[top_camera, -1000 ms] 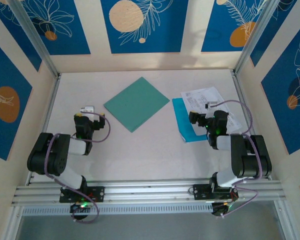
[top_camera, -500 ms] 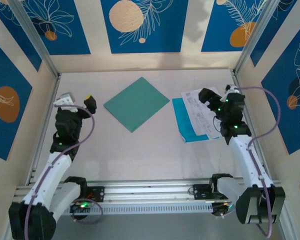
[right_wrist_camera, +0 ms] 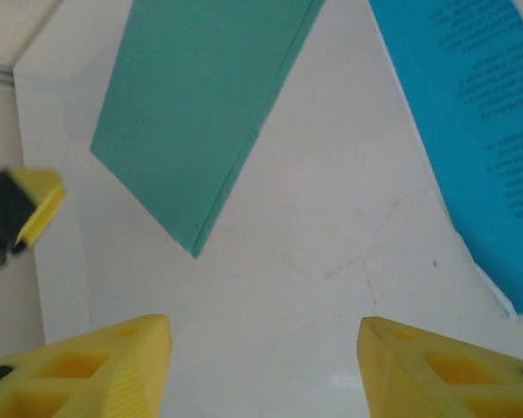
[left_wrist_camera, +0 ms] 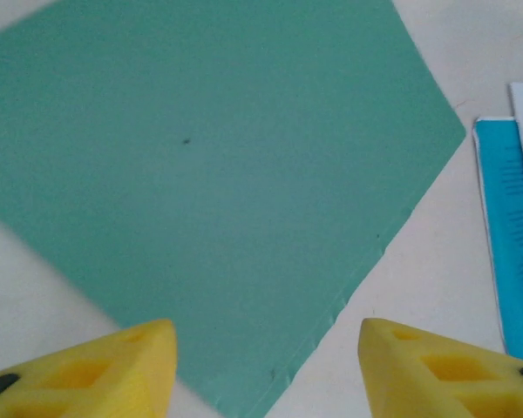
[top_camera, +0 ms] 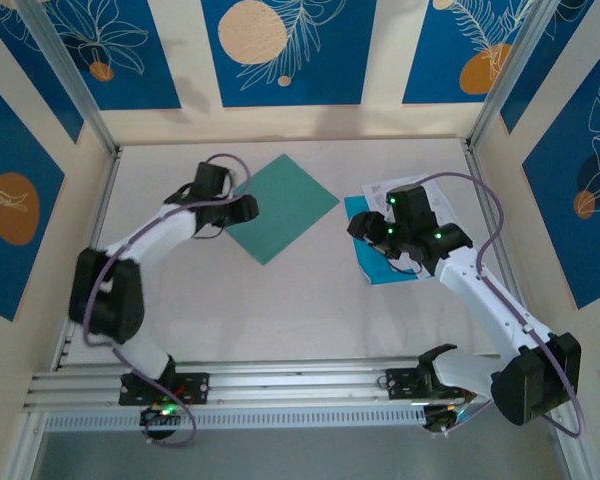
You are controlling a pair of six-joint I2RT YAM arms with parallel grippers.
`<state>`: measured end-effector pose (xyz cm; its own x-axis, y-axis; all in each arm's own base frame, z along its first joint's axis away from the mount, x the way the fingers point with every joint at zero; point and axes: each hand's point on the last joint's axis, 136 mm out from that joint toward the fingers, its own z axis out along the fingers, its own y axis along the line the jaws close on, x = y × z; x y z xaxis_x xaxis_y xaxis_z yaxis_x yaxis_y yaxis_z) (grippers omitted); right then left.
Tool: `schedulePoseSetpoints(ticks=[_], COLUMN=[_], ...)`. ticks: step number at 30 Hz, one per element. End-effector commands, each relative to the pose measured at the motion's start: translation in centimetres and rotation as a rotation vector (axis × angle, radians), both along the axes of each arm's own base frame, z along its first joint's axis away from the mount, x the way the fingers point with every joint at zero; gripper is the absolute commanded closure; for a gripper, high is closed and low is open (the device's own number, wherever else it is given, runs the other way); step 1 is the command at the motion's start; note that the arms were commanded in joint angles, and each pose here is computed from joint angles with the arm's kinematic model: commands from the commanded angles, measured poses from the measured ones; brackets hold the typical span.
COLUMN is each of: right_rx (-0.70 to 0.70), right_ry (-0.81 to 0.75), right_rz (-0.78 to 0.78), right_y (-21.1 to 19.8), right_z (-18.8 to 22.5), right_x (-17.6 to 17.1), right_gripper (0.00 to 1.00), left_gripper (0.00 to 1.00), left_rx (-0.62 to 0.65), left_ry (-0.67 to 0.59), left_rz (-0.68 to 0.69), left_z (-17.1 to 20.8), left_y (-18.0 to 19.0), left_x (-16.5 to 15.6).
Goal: Put the files into the folder
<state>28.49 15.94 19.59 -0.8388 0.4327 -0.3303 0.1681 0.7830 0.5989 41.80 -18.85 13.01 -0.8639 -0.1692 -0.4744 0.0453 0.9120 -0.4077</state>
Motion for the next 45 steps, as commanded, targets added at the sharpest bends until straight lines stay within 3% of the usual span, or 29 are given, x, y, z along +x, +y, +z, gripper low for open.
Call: schedulePoseSetpoints(ticks=[1,7,14,22,35,45], right_rx=[0.013,0.023,0.023,0.030,0.025,0.027], right_ry=[0.074,0.096,0.128,0.151,0.222,0.292], right_rz=[0.032,0.053,0.063,0.056,0.071,0.105], right_y=[1.1,1.8,2.1,2.2,2.4,3.0], right_z=[-0.2,-0.5,-1.5,-2.5,-5.1,-7.4], right_x=[-1.9,-2.5,-2.5,-2.8,-3.6,-4.3], right_gripper=[0.42,0.42,0.43,0.43,0.42,0.42], left_gripper=[0.48,0.55,0.61,0.69,0.75,0.76], left_rx=[0.136,0.242,0.241,0.123,-0.155,-0.249], left_ry=[0.073,0.168,0.251,0.311,0.249,0.185], left_rz=[-0.058,-0.059,0.076,0.271,0.613,0.708], left_z=[-2.1,-7.1,-11.1,-14.0,-13.8,-12.9], left_y=[-0.6,-1.6,-0.3,0.3,-0.6,-4.7], left_x=[1.0,4.0,2.8,-2.1,-10.4,-14.9])
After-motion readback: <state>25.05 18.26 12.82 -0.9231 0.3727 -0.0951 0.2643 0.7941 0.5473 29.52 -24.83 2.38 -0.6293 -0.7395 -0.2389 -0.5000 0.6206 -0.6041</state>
